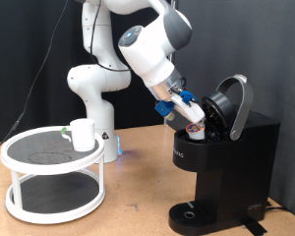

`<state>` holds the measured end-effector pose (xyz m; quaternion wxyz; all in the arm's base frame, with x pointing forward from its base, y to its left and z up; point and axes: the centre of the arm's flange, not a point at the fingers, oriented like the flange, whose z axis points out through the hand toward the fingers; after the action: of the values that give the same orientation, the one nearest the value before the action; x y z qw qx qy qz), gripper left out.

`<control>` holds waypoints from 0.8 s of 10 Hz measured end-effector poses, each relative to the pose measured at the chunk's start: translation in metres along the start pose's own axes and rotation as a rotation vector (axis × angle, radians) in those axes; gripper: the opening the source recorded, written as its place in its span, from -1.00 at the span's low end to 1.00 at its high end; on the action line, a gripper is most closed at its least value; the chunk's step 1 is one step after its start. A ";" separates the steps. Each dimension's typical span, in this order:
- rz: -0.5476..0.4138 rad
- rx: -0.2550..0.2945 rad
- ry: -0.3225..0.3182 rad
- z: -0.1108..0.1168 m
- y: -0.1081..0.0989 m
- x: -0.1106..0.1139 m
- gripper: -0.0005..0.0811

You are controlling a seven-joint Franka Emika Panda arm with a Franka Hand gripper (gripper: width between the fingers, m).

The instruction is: Make a cup of coffee with the keurig machine

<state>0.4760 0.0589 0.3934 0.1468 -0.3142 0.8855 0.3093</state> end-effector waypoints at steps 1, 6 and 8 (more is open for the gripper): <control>-0.009 -0.020 0.002 0.002 0.002 0.000 0.81; -0.019 -0.006 -0.010 0.003 0.005 0.000 0.81; -0.015 0.055 -0.049 -0.008 0.002 0.006 0.81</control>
<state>0.4700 0.0520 0.3979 0.1795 -0.3091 0.8874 0.2912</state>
